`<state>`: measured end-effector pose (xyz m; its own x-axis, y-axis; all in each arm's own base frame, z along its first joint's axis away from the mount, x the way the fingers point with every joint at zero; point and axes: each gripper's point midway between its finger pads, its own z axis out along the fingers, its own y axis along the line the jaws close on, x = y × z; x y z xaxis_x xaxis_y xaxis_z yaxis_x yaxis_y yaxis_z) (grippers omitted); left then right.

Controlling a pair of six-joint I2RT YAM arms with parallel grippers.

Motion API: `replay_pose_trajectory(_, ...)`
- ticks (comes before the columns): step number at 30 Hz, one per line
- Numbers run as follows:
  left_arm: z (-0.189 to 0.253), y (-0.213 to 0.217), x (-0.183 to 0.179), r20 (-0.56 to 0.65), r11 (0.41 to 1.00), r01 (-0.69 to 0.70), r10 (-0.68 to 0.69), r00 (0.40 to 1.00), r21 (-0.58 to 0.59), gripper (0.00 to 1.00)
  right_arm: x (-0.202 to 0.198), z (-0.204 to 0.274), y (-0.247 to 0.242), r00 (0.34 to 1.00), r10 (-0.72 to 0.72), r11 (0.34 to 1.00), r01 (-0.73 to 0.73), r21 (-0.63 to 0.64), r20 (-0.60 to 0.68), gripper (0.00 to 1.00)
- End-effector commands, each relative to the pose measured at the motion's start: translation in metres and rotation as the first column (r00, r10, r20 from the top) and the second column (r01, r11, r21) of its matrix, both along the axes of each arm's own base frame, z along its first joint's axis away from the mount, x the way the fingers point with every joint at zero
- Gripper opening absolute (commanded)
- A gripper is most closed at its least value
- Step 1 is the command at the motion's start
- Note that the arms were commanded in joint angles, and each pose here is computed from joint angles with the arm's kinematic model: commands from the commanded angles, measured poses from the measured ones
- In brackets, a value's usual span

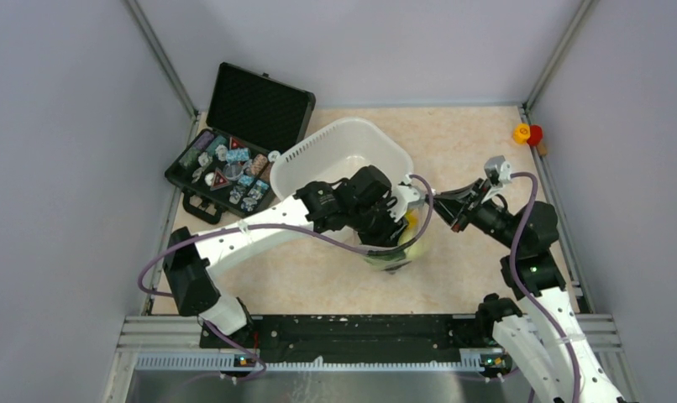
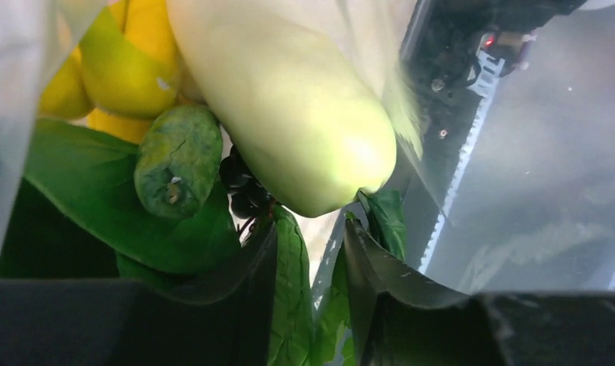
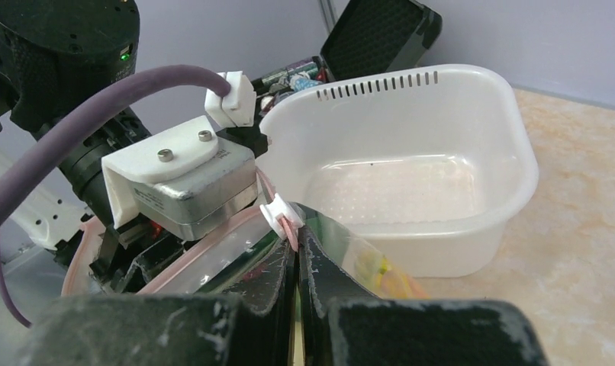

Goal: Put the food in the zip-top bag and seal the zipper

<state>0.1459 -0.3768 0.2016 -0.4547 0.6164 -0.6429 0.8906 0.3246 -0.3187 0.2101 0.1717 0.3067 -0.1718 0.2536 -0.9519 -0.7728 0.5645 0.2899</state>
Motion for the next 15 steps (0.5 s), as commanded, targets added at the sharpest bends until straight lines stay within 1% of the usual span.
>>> replay_pose_trajectory(1,0.005,0.012,0.000,0.005,0.998,-0.040,0.040,0.999,0.047,0.44,-0.003,0.030,-0.002,0.995,-0.019,0.999,0.015,0.037,0.101,0.00)
replay_pose_trajectory(3,0.032,0.007,0.008,0.068,0.998,-0.056,0.058,0.996,-0.034,0.49,-0.003,0.029,-0.003,0.995,-0.023,0.999,0.020,0.033,0.100,0.00)
replay_pose_trajectory(4,0.048,0.005,0.011,0.100,0.995,-0.064,0.072,0.992,-0.083,0.54,-0.003,0.028,-0.003,0.995,-0.030,0.999,0.027,0.030,0.099,0.00)
replay_pose_trajectory(6,0.077,0.006,0.016,0.156,0.983,-0.081,0.107,0.982,-0.162,0.60,-0.001,0.026,-0.006,0.994,-0.049,0.999,0.047,0.022,0.098,0.00)
replay_pose_trajectory(7,0.089,0.008,0.019,0.181,0.976,-0.091,0.127,0.975,-0.198,0.66,-0.001,0.025,-0.007,0.994,-0.052,0.999,0.050,0.016,0.096,0.00)
replay_pose_trajectory(9,0.109,0.011,0.022,0.226,0.961,-0.093,0.155,0.962,-0.262,0.80,-0.002,0.026,-0.007,0.993,-0.056,0.998,0.055,0.012,0.101,0.00)
replay_pose_trajectory(10,0.117,0.013,0.023,0.243,0.955,-0.093,0.165,0.956,-0.283,0.85,-0.003,0.027,-0.008,0.993,-0.056,0.998,0.055,0.012,0.104,0.00)
replay_pose_trajectory(12,0.126,0.016,0.024,0.260,0.949,-0.089,0.172,0.950,-0.301,0.93,-0.004,0.028,-0.007,0.993,-0.052,0.999,0.051,0.014,0.109,0.00)
replay_pose_trajectory(13,0.127,0.017,0.025,0.266,0.949,-0.093,0.177,0.948,-0.301,0.96,-0.004,0.029,-0.007,0.993,-0.048,0.999,0.046,0.015,0.108,0.00)
replay_pose_trajectory(15,0.128,0.020,0.027,0.268,0.949,-0.107,0.190,0.944,-0.296,0.96,-0.007,0.030,-0.005,0.993,-0.033,0.999,0.031,0.014,0.112,0.00)
